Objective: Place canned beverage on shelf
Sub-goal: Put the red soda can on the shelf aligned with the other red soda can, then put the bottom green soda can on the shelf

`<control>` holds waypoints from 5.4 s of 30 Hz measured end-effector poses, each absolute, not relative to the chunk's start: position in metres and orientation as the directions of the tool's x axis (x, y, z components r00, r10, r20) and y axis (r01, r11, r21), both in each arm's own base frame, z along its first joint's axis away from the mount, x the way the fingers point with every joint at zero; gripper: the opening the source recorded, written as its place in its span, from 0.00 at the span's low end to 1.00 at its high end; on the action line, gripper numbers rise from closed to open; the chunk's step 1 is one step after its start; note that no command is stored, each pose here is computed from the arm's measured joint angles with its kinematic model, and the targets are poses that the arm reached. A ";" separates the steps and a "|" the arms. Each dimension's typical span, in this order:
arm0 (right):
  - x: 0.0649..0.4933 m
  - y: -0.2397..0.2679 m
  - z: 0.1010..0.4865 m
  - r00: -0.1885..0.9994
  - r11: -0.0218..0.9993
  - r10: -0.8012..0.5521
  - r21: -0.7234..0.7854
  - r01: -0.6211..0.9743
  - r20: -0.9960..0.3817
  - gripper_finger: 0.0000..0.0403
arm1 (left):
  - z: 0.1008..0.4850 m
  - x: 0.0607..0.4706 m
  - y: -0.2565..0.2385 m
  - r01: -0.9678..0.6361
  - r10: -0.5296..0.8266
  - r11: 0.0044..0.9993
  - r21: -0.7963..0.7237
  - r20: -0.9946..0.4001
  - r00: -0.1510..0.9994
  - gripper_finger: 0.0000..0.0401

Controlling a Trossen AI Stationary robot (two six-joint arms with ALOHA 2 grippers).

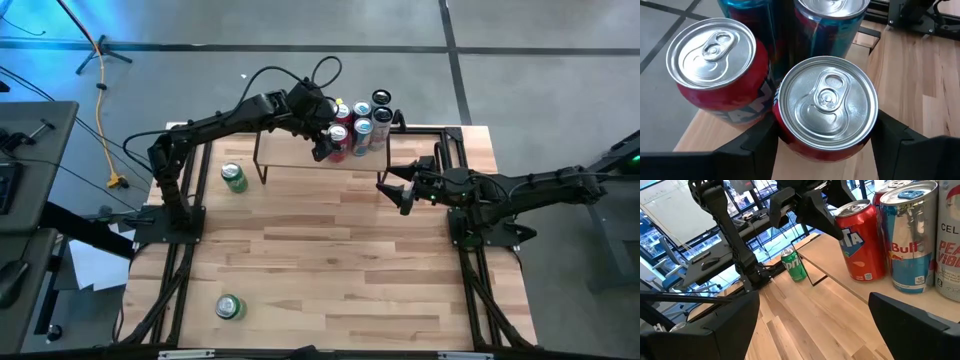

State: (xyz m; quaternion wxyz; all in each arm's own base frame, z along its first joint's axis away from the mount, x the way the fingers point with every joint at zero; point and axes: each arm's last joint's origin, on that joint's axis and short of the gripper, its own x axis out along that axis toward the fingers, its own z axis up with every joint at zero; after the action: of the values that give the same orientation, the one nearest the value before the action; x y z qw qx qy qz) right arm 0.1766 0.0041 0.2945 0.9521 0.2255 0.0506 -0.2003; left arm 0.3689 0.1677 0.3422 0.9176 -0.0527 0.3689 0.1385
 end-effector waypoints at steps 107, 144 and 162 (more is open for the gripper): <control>0.175 0.004 0.288 0.898 0.813 -0.360 0.388 0.435 -0.253 0.89 | 0.262 0.324 0.106 -0.523 0.455 0.836 -0.167 -0.320 0.831 0.02; 0.175 0.004 0.287 0.898 0.813 -0.361 0.387 0.436 -0.253 0.89 | 0.245 0.338 0.114 -0.495 0.417 0.831 -0.255 -0.304 0.857 0.00; 0.175 0.004 0.287 0.897 0.815 -0.363 0.379 0.437 -0.253 0.89 | 0.336 0.248 0.073 -0.382 0.325 0.906 -0.179 -0.282 0.903 0.00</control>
State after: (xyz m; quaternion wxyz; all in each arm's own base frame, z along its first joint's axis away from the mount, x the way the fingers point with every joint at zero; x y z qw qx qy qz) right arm 0.1749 0.0039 0.2875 0.9490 0.2187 0.0846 -0.2108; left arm 0.2479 0.0735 0.3364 0.9685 -0.1158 0.1236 0.1827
